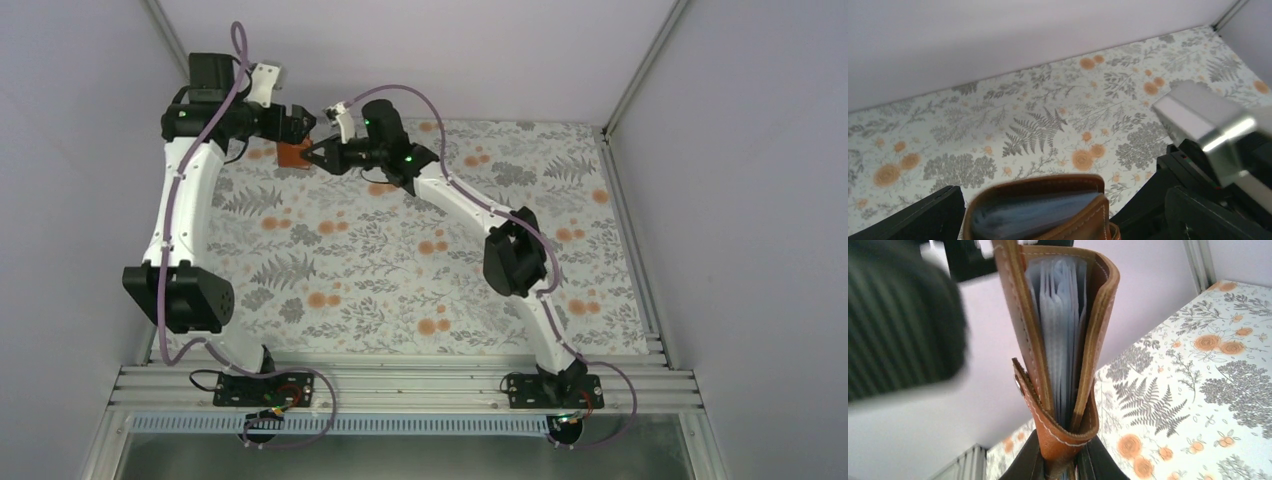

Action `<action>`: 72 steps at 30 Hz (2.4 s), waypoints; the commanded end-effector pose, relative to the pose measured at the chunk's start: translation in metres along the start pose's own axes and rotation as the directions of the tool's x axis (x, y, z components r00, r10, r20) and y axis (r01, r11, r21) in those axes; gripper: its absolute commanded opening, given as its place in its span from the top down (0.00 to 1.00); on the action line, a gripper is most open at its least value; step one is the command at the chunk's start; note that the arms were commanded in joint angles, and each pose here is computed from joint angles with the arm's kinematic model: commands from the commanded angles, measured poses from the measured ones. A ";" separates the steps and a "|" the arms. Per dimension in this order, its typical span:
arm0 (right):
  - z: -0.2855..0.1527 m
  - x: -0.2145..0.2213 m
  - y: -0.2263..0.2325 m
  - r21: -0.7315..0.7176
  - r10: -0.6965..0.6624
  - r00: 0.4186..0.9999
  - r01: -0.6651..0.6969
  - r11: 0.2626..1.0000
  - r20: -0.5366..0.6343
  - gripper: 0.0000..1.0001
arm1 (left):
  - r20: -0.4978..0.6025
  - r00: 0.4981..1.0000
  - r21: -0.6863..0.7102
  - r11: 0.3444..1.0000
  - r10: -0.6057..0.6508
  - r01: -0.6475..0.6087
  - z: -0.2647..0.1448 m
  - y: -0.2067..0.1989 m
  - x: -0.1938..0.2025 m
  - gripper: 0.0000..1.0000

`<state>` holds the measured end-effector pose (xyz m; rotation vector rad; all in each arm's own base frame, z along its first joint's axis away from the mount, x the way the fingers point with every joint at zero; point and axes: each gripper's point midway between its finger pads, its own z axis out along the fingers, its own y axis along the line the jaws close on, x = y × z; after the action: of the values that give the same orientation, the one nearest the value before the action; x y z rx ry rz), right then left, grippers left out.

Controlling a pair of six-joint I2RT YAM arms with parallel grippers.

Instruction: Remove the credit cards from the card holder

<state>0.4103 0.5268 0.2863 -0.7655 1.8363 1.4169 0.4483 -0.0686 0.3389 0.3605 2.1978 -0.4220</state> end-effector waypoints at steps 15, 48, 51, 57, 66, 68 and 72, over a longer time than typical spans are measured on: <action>-0.184 -0.006 0.174 -0.200 -0.574 0.819 0.561 0.803 -0.006 0.96 | 0.329 0.878 0.410 0.786 0.346 -0.463 -0.167 -0.152 0.000 0.00; -0.221 -0.001 0.243 -0.293 -0.697 0.704 0.700 0.652 0.132 0.96 | 0.645 0.690 0.518 0.475 0.330 -0.712 -0.240 -0.230 0.041 0.26; -0.218 -0.003 0.242 -0.298 -0.695 0.708 0.695 0.654 0.128 0.96 | 0.690 0.634 0.495 0.412 0.350 -0.765 -0.245 -0.237 0.057 0.30; -0.213 -0.002 0.246 -0.317 -0.698 0.704 0.696 0.644 0.128 0.96 | 0.683 0.648 0.499 0.434 0.336 -0.750 -0.247 -0.237 0.047 0.42; -0.204 0.000 0.254 -0.333 -0.715 0.685 0.712 0.618 0.140 0.96 | 0.652 0.687 0.522 0.467 0.321 -0.714 -0.232 -0.234 0.045 0.57; -0.201 0.000 0.253 -0.327 -0.712 0.689 0.709 0.625 0.133 0.96 | 0.652 0.688 0.525 0.466 0.318 -0.712 -0.234 -0.235 0.043 0.69; -0.199 0.001 0.249 -0.304 -0.706 0.700 0.700 0.646 0.109 0.75 | 0.636 0.710 0.547 0.471 0.304 -0.692 -0.233 -0.236 0.048 0.89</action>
<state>0.1849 0.3886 0.4494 -1.4876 1.0981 1.1873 0.1726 -0.1762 0.4736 1.2198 1.2545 -0.9607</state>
